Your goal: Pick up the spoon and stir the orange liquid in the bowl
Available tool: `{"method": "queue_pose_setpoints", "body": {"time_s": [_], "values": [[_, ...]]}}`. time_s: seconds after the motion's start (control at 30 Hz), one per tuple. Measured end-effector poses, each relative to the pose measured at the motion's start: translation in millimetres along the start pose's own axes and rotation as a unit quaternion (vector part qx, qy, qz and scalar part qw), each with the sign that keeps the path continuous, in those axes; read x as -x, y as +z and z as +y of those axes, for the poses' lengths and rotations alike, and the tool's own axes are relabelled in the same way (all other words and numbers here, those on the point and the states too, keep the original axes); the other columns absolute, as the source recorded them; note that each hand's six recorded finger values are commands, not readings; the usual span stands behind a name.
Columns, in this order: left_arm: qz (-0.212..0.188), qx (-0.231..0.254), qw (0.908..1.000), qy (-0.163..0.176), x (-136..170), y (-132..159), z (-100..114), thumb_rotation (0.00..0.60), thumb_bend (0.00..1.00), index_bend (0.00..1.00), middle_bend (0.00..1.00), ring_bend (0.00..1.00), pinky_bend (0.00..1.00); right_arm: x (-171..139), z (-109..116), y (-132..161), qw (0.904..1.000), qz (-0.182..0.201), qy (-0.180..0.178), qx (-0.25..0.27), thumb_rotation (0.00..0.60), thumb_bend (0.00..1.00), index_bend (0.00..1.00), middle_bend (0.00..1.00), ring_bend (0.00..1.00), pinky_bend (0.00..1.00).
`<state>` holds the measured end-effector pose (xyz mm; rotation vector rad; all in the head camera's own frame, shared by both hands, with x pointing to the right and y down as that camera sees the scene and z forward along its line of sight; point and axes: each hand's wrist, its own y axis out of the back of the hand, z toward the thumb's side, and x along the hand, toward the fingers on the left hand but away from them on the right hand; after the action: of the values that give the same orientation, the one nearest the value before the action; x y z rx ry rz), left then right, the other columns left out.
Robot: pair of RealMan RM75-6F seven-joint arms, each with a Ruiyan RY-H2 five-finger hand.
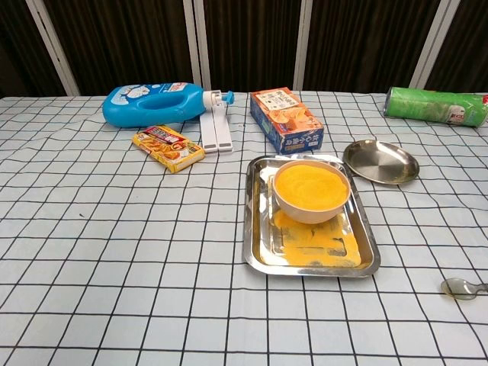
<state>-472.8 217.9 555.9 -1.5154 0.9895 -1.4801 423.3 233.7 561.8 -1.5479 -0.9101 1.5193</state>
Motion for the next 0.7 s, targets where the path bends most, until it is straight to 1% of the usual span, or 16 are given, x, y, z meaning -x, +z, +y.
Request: {"method": "queue_pose_setpoints", "body": {"time_s": [0.3, 0.43, 0.53, 0.6, 0.7], "values": [[-0.002, 0.007, 1.0000, 0.003, 0.9, 0.8, 2.1, 0.600, 0.00, 0.00, 0.00, 0.00, 0.00, -0.9, -1.5, 1.3, 1.0000, 0.003, 0.003, -0.002, 0.600, 0.38, 0.01, 0.00, 0.00, 0.02], [-0.006, 0.014, 0.9999, 0.006, 3.3, 2.9, 5.2, 0.600, 0.00, 0.00, 0.00, 0.00, 0.00, -1.7, -1.5, 5.4, 0.9999, 0.011, 0.002, 0.000, 0.600, 0.38, 0.13, 0.00, 0.00, 0.02], [-0.008, 0.017, 0.9998, 0.005, 6.1, 3.8, 6.5, 0.600, 0.00, 0.00, 0.00, 0.00, 0.00, -3.1, -5.2, 11.3, 0.9998, 0.019, 0.008, 0.002, 0.600, 0.38, 0.16, 0.00, 0.00, 0.02], [-0.009, 0.018, 0.9998, 0.003, 8.7, 5.1, 7.0, 0.600, 0.00, 0.00, 0.00, 0.00, 0.00, -4.1, -9.0, 14.5, 0.9996, 0.022, 0.016, 0.001, 0.600, 0.38, 0.19, 0.00, 0.00, 0.02], [-0.013, 0.016, 0.9998, 0.002, 13.9, 8.1, 8.7, 0.600, 0.00, 0.00, 0.00, 0.00, 0.00, -6.2, -16.1, 22.1, 0.9991, 0.031, 0.030, -0.006, 0.600, 0.38, 0.27, 0.02, 0.00, 0.02]]}}
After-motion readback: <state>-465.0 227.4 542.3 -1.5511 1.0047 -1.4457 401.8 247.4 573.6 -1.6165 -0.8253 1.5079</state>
